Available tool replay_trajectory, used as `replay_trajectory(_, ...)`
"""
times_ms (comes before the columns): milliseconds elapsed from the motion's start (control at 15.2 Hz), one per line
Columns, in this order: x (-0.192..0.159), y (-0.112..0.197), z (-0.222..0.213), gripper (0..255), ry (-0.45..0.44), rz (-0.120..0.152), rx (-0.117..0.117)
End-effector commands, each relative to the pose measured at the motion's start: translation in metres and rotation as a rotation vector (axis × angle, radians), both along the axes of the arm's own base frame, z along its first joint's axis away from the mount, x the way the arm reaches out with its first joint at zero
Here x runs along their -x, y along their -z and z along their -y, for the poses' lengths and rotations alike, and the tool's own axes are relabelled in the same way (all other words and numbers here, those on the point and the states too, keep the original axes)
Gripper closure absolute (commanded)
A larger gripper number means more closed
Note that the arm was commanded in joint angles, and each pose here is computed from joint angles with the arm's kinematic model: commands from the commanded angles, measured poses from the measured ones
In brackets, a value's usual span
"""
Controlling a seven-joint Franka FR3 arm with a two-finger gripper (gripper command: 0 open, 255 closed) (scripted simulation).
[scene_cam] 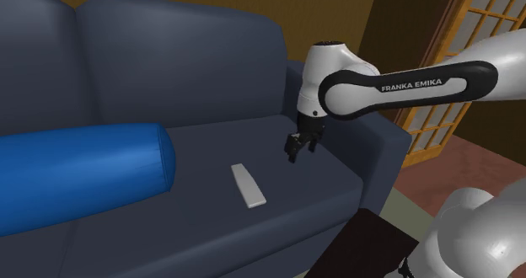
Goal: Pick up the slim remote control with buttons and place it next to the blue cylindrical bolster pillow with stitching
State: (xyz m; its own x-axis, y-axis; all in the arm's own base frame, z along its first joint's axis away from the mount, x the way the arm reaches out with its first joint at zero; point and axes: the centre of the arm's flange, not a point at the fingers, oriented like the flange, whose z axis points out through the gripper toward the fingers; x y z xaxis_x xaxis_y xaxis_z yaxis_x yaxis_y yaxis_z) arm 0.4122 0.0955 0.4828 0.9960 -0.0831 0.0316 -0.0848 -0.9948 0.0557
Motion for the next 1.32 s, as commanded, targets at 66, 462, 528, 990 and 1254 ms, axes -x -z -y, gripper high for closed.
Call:
replay_trajectory(66, -0.025, 0.022, -0.02, 0, 0.048, -0.004, -0.01)
replay_trajectory(462, -0.079, 0.065, -0.058, 0, 0.139, -0.014, -0.028)
replay_trajectory(528, -0.089, 0.072, -0.064, 0, 0.154, -0.015, -0.031)
replay_trajectory(990, -0.146, 0.121, -0.097, 0, 0.245, -0.024, -0.049)
replay_trajectory(1254, -0.146, 0.142, -0.097, 0, 0.245, -0.024, -0.049)
